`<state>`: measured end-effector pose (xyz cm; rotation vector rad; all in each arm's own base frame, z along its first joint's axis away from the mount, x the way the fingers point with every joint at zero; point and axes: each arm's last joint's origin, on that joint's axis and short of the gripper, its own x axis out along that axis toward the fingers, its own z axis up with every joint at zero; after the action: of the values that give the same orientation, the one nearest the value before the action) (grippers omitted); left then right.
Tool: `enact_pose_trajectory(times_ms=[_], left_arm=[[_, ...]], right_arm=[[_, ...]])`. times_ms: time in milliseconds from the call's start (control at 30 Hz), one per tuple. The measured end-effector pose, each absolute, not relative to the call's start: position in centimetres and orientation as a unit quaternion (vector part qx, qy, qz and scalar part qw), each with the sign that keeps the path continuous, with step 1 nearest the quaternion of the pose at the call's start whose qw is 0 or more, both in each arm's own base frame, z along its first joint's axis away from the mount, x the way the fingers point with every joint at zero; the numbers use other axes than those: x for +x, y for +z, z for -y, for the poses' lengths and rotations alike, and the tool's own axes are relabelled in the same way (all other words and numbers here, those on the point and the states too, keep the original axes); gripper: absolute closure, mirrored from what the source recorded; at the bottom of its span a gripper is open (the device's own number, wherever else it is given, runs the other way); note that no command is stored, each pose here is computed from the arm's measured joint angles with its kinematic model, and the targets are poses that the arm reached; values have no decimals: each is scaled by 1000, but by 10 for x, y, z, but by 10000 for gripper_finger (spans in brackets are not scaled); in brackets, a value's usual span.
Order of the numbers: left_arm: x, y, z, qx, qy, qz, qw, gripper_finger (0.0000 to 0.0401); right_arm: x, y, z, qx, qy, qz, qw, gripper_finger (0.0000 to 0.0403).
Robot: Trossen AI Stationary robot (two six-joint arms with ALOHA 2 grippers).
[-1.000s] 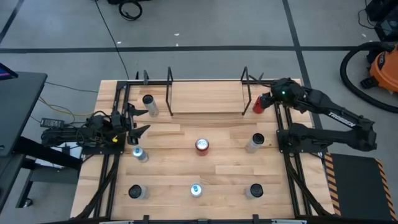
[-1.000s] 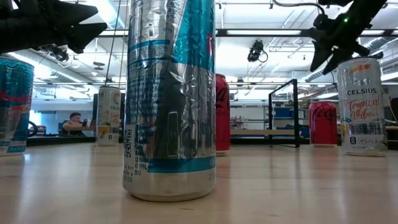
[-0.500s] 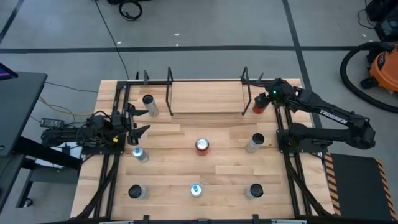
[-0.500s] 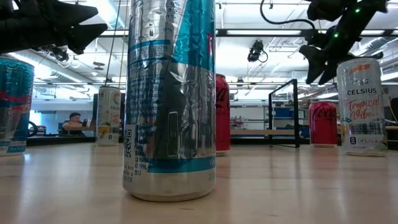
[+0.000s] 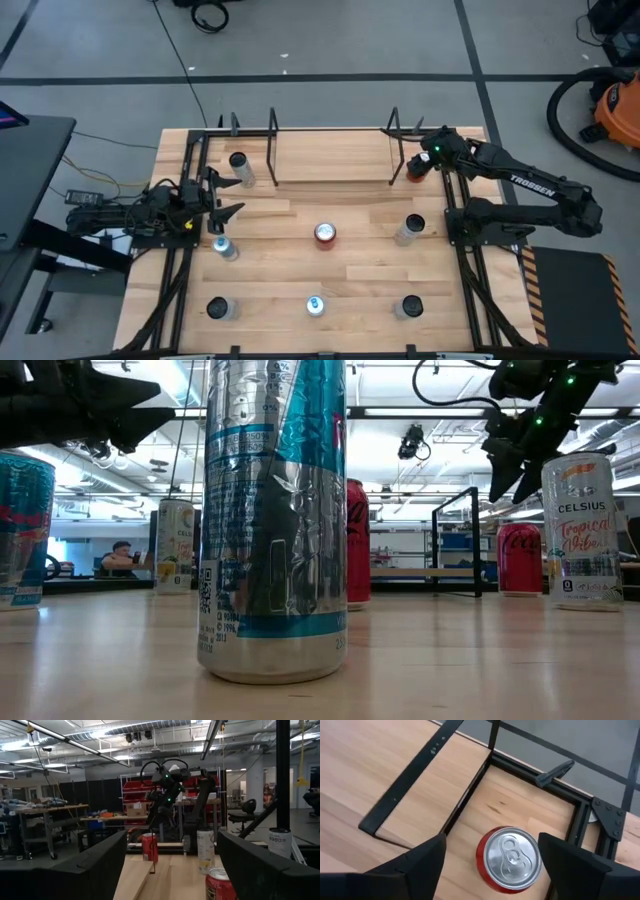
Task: Place canned beverage on shelf
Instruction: Put the right red soda can on the shelf
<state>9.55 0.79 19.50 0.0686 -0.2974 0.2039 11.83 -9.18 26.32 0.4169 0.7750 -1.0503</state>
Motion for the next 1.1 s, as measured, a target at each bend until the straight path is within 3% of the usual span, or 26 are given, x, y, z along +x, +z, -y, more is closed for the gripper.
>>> enact_pose_trajectory(times_ms=[367, 900, 1100], left_arm=[[96, 194, -8, 34, 101, 143, 984, 85], [96, 194, -8, 34, 101, 141, 984, 85], [96, 194, -8, 34, 101, 141, 984, 85]], right_arm=[[112, 250, 90, 248, -542, -346, 725, 78], [113, 211, 98, 233, -569, -341, 711, 78], [115, 210, 99, 227, -561, -348, 716, 123]])
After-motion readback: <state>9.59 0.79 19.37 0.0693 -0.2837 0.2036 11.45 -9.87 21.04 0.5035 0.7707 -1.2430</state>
